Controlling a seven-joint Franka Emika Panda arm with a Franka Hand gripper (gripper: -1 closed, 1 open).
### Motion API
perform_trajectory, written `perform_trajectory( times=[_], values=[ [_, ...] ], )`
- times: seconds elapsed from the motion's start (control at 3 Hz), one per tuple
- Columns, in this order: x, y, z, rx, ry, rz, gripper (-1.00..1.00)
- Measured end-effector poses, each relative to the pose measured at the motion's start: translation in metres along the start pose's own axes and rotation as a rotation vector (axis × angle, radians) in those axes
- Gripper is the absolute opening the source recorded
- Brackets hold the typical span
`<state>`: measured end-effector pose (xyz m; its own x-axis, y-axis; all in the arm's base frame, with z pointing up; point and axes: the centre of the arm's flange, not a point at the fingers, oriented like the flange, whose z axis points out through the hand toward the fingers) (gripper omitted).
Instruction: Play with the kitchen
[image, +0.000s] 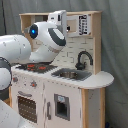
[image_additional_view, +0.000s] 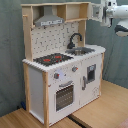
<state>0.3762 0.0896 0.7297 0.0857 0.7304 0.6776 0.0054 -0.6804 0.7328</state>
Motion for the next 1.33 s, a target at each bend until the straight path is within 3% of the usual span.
perform_trajectory(
  times=[0.33,0.67,1.33],
  values=[
    [0.037,-0.035,-0.005,0.048,0.074,-0.020,-1.00],
    [0.055,-0.053,0.010,0.095,0.099,-0.026,-1.00],
    [0.079,-0.064,0.049,0.143,0.128,-0.017,-1.00]
  ],
)
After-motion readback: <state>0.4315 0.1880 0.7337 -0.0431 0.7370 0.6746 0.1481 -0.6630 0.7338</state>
